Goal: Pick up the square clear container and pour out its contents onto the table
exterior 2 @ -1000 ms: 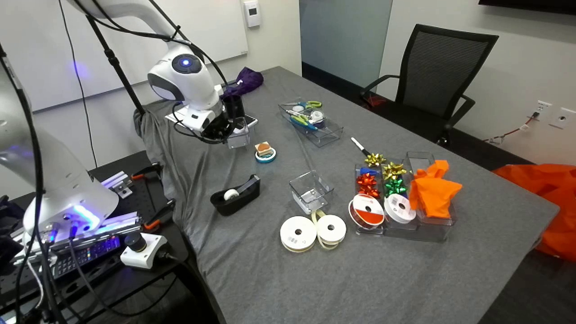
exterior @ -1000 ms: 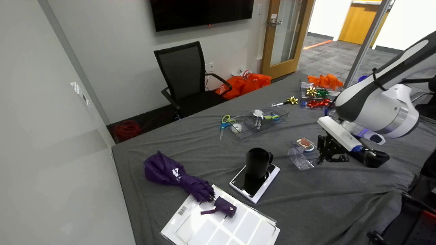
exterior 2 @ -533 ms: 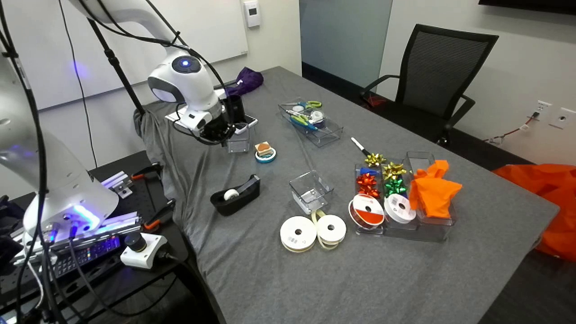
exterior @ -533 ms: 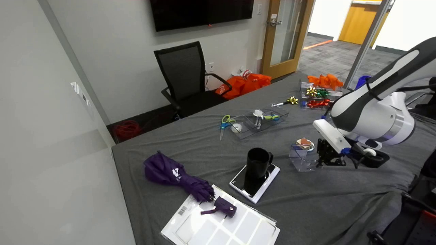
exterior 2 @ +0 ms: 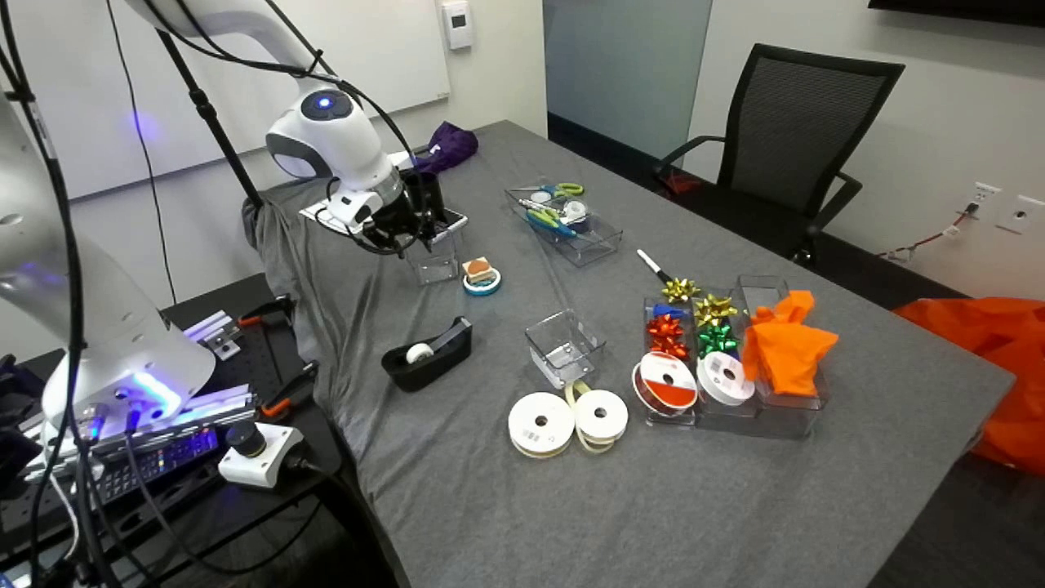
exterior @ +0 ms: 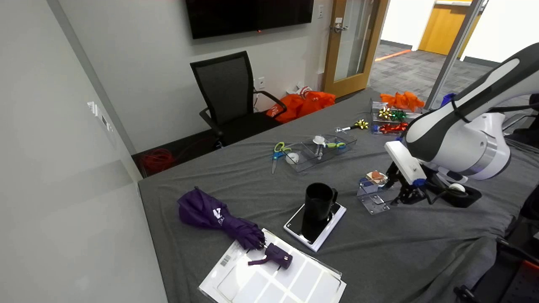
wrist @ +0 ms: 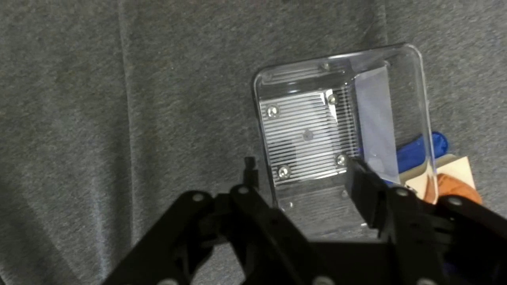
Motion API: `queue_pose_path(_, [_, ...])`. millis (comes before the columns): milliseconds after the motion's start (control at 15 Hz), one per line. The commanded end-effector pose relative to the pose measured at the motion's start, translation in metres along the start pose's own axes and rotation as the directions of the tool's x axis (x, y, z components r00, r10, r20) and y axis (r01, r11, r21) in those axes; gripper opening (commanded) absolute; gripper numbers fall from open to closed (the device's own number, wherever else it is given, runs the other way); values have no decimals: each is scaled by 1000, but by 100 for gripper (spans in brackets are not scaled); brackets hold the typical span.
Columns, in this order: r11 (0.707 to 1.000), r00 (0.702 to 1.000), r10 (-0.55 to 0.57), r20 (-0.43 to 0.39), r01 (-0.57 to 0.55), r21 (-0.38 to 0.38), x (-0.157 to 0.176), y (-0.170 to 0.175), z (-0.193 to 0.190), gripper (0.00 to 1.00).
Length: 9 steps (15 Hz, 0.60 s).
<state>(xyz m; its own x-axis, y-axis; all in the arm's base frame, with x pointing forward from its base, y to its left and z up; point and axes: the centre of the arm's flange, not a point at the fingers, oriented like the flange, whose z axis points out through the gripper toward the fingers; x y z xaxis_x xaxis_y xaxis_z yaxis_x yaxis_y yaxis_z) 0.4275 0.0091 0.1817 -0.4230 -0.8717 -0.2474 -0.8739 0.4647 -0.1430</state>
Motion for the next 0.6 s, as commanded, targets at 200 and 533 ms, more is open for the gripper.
queue_pose_path(200, [1000, 999, -12, 33, 12, -15, -8, 12, -20, 100])
queue_pose_path(533, [999, 997, -23, 76, 25, -23, -19, 23, -58, 100])
